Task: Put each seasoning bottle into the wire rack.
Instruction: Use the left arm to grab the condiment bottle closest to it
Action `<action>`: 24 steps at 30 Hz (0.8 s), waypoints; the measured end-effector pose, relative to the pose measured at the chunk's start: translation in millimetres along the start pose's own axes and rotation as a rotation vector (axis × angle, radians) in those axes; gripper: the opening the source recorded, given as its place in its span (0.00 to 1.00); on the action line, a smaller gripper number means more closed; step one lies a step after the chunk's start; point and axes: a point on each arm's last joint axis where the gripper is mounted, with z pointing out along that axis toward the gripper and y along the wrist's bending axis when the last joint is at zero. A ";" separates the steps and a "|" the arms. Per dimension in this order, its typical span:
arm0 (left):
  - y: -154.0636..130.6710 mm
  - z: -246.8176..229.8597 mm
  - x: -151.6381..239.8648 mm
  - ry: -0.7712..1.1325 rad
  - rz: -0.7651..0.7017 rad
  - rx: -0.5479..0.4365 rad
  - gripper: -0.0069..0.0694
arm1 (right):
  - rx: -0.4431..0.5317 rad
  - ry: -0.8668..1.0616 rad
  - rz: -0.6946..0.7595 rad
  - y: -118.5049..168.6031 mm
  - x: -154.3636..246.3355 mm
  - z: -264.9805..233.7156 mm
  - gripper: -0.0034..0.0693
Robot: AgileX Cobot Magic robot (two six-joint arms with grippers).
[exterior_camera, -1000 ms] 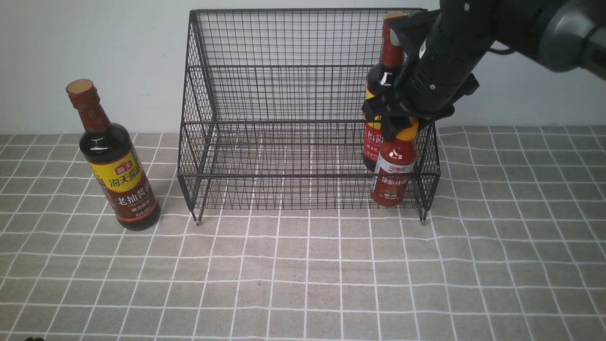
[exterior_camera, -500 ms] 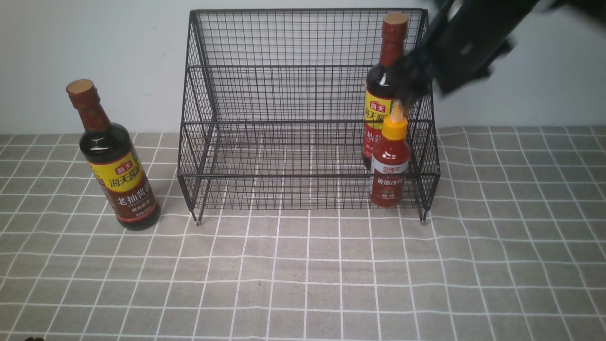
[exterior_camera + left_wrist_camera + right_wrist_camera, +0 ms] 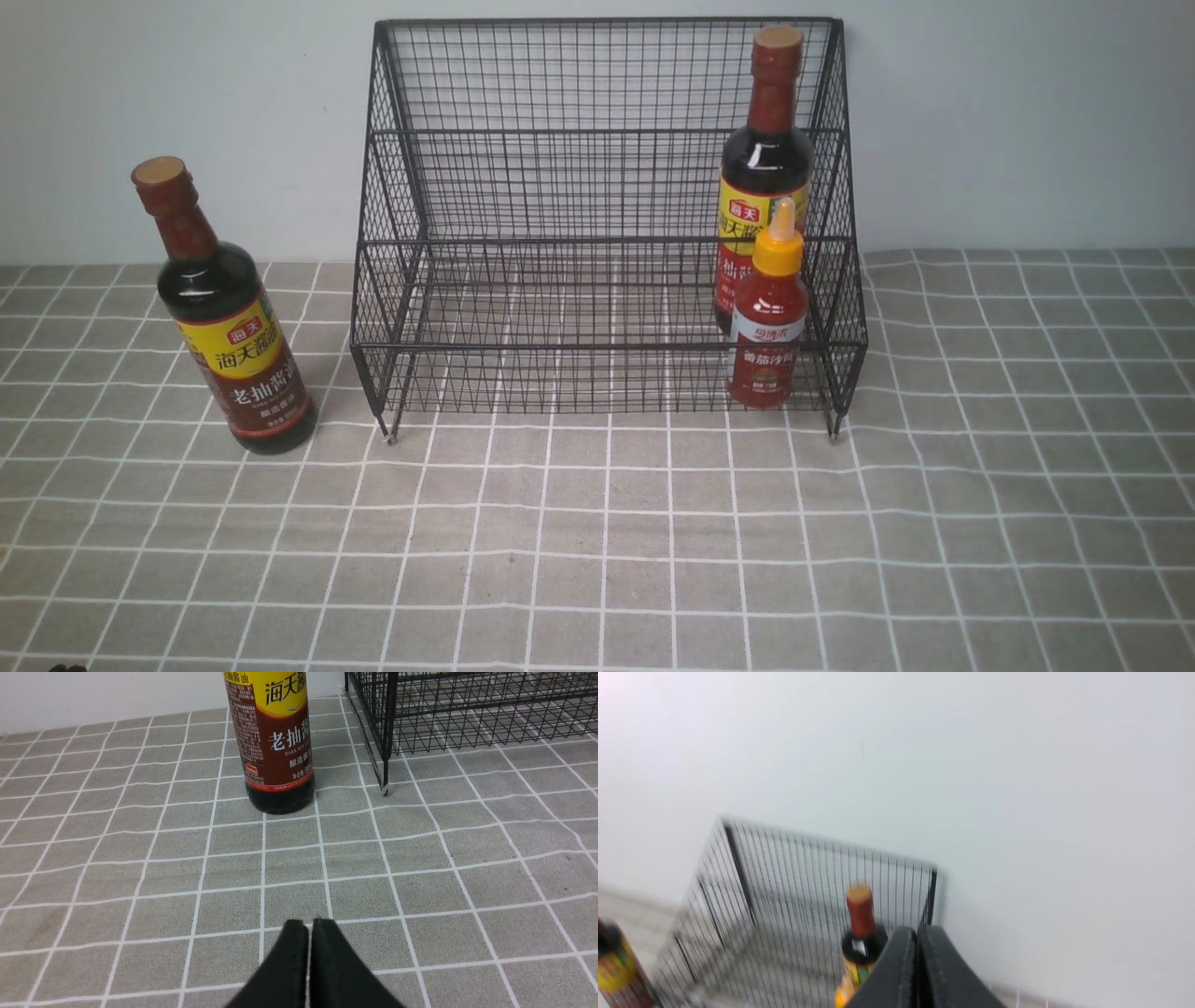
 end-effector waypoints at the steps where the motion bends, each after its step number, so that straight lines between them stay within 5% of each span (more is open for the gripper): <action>1: 0.0 0.0 0.0 0.000 0.000 0.000 0.08 | -0.009 -0.051 0.014 -2.1 6.5 -17.2 0.03; 5: 0.0 0.0 0.0 0.000 0.000 0.000 0.08 | -0.073 -0.342 0.075 -10.5 66.6 -96.5 0.03; 12: 0.0 0.0 0.0 0.000 0.000 0.000 0.08 | -0.136 -0.613 0.104 -11.9 187.0 -104.9 0.03; 24: 0.0 0.0 0.0 0.000 0.000 0.000 0.08 | -0.180 -0.487 0.176 -3.9 245.6 -49.0 0.03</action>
